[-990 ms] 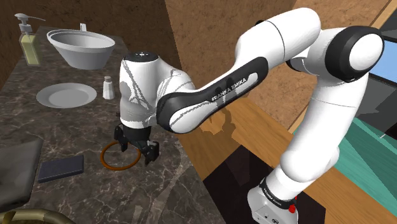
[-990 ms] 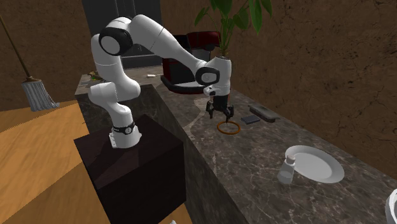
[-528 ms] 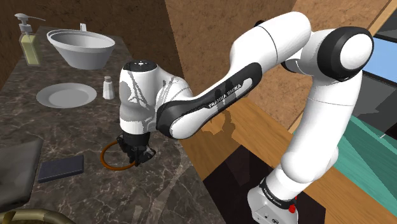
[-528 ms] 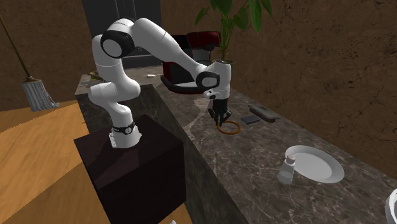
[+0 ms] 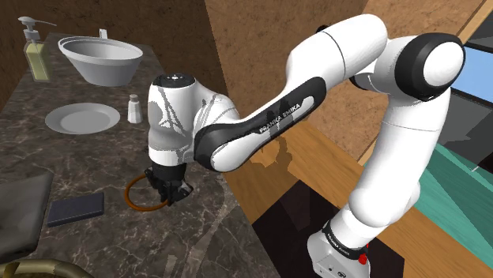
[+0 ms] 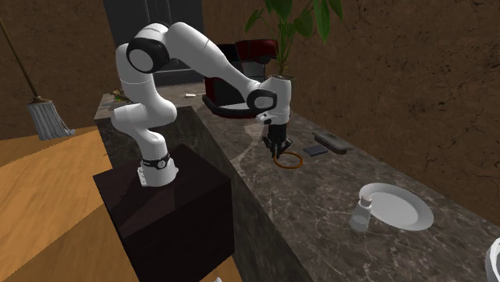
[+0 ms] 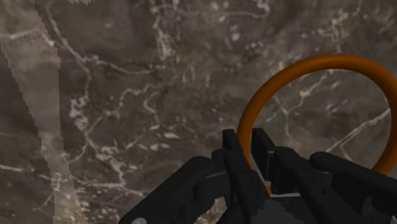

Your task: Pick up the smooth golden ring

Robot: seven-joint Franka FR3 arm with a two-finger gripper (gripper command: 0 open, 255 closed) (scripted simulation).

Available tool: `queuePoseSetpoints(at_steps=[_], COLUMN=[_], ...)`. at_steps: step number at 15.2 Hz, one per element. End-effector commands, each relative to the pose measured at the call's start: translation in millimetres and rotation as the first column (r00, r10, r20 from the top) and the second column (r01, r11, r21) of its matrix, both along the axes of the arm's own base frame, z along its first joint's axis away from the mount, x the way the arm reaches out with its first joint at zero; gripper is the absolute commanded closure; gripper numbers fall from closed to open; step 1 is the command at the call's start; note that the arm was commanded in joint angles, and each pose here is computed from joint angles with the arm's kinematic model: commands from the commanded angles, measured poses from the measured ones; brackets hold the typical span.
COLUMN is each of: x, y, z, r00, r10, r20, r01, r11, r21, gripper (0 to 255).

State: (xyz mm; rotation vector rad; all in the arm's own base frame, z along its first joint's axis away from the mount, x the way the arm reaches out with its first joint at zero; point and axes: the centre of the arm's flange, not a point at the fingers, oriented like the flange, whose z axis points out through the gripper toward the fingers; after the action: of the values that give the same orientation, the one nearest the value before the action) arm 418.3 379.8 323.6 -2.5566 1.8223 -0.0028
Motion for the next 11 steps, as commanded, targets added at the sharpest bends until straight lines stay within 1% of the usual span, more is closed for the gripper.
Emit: queuePoseSetpoints(at_steps=[1,11], x=[0.0,0.0], y=[-0.4,-0.4], z=[8.1,60.9], r00=[1.000,1.000], r10=[0.000,0.000], r20=[0.000,0.000], r01=[0.000,0.000], r11=[1.000,1.000], r21=[0.000,0.000], gripper=[255,255])
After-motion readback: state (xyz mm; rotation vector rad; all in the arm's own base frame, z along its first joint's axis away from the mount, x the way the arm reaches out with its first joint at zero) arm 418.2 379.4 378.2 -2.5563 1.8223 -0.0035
